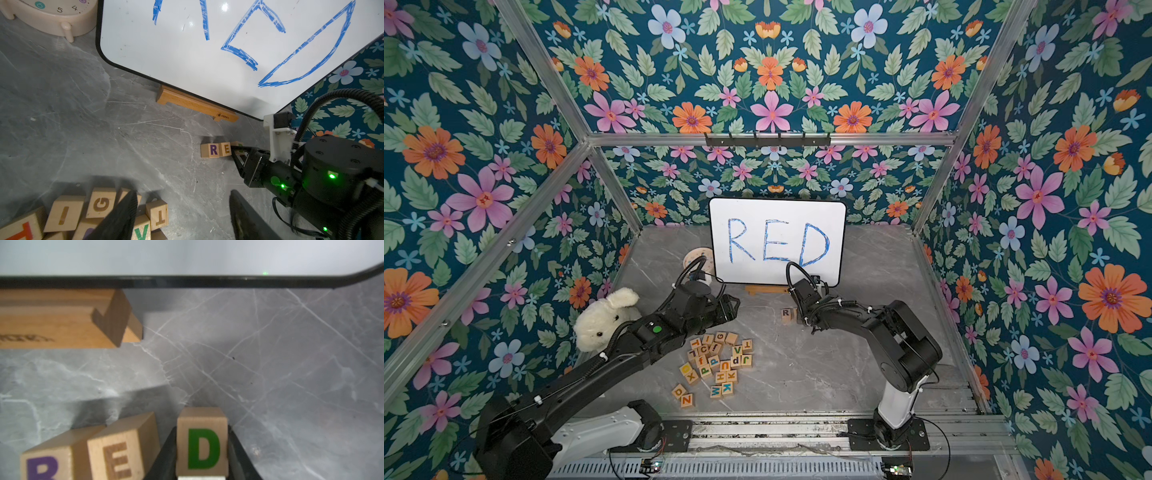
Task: Assemble the uppercase word "red" with letter blocks
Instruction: Place the letter block at the center of the board.
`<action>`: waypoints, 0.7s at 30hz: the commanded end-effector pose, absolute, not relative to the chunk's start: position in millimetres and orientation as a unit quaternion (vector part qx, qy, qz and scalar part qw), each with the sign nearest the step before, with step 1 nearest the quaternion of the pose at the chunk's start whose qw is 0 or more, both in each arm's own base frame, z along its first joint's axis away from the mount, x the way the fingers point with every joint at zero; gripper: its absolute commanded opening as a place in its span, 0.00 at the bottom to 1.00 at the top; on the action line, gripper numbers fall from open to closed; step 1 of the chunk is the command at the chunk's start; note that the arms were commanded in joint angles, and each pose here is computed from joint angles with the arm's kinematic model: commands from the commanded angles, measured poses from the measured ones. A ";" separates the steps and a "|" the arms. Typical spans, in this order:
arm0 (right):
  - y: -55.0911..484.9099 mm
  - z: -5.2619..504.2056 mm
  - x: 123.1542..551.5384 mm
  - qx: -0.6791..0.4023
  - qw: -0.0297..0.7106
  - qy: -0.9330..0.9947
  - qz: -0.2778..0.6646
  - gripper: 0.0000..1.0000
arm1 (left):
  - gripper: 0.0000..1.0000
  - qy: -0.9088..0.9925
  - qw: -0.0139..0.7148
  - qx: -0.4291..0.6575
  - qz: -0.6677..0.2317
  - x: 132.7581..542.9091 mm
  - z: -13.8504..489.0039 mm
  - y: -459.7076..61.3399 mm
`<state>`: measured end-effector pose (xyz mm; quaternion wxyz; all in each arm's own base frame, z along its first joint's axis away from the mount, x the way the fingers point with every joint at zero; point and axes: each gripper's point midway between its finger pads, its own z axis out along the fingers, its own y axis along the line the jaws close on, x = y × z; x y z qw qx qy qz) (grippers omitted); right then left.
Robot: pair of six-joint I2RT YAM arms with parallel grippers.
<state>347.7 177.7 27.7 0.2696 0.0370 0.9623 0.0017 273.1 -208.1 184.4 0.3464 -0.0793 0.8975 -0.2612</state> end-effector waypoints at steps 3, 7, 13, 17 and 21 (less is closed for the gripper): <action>181.4 24.8 346.7 0.043 0.263 0.964 0.011 0.30 | 0.72 0.898 0.351 -0.086 -0.250 273.8 182.9 -202.7; 183.2 22.4 347.0 0.042 0.260 0.965 0.014 0.35 | 0.72 0.900 0.349 -0.084 -0.248 273.9 181.5 -203.1; 184.0 23.9 345.0 0.036 0.258 0.965 0.016 0.38 | 0.72 0.901 0.348 -0.084 -0.247 272.9 179.9 -202.3; 183.3 24.4 343.6 0.034 0.258 0.965 0.015 0.45 | 0.72 0.901 0.347 -0.084 -0.245 272.4 178.5 -201.5; 182.0 26.7 343.0 0.035 0.259 0.965 0.015 0.45 | 0.72 0.901 0.349 -0.085 -0.244 273.1 180.1 -201.2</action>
